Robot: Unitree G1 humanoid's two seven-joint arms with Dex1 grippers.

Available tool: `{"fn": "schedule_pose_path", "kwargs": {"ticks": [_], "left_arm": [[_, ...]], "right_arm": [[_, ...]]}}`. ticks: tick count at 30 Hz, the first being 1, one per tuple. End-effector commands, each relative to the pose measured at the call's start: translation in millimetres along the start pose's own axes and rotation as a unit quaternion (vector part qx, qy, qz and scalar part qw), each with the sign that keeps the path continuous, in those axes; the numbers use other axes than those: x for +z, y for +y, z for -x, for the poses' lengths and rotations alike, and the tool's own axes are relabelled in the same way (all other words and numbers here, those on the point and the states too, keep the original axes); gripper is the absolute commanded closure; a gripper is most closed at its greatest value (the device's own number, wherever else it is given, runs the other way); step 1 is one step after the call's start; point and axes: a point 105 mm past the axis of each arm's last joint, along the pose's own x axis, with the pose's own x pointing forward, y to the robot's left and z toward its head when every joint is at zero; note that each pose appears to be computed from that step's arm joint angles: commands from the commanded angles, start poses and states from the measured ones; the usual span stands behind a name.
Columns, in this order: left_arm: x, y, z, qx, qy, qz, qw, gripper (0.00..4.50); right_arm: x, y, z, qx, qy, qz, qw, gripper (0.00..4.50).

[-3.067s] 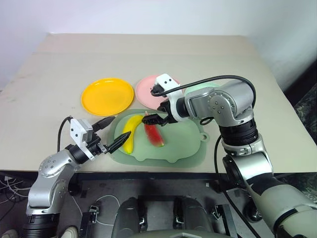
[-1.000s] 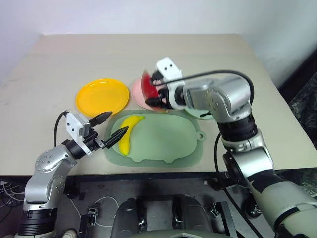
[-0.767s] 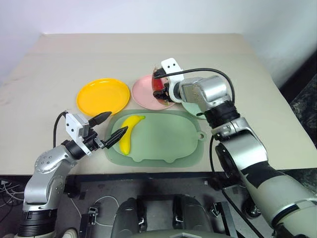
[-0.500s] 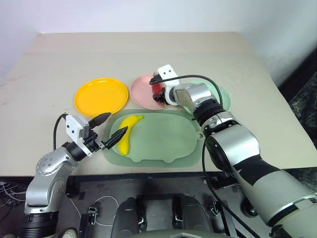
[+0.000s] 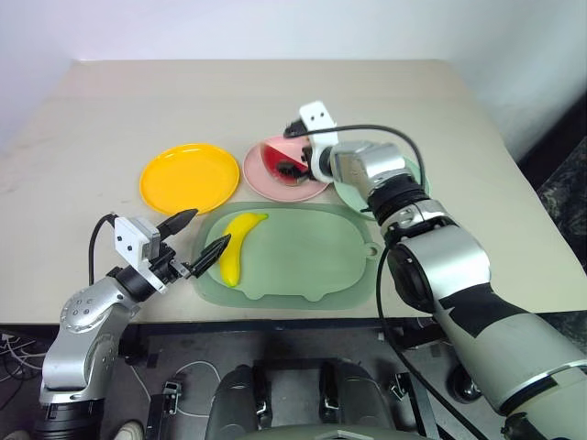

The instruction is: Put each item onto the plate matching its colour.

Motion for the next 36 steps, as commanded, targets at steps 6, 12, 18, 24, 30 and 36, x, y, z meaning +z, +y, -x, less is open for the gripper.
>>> {"fn": "schedule_pose_path", "kwargs": {"ticks": [6, 12, 18, 24, 30, 36], "left_arm": [[17, -11, -1, 0.016, -0.041, -0.001, 0.999, 0.0], [13, -17, -8, 0.066, -0.029, 0.013, 0.997, 0.0], [9, -16, -18, 0.135, -0.009, 0.001, 0.991, 0.0], [-11, -26, -33, 0.156, 0.054, 0.009, 0.986, 0.0], [-16, -25, -42, 0.157, 0.076, 0.035, 0.984, 0.0], [-22, -20, -50, 0.164, 0.135, 0.055, 0.976, 0.0]], "right_arm": [[15, 23, 73, 0.039, -0.223, 0.001, 0.974, 0.01], [-37, 34, 103, 0.023, -0.212, -0.028, 0.977, 0.01], [-102, 29, 136, 0.052, -0.138, -0.014, 0.989, 0.01], [-123, 20, 141, 0.027, -0.109, -0.017, 0.993, 0.01], [-128, -4, 145, -0.039, -0.107, -0.04, 0.993, 0.01], [-129, -4, 144, -0.041, -0.1, -0.034, 0.994, 0.01]]}}
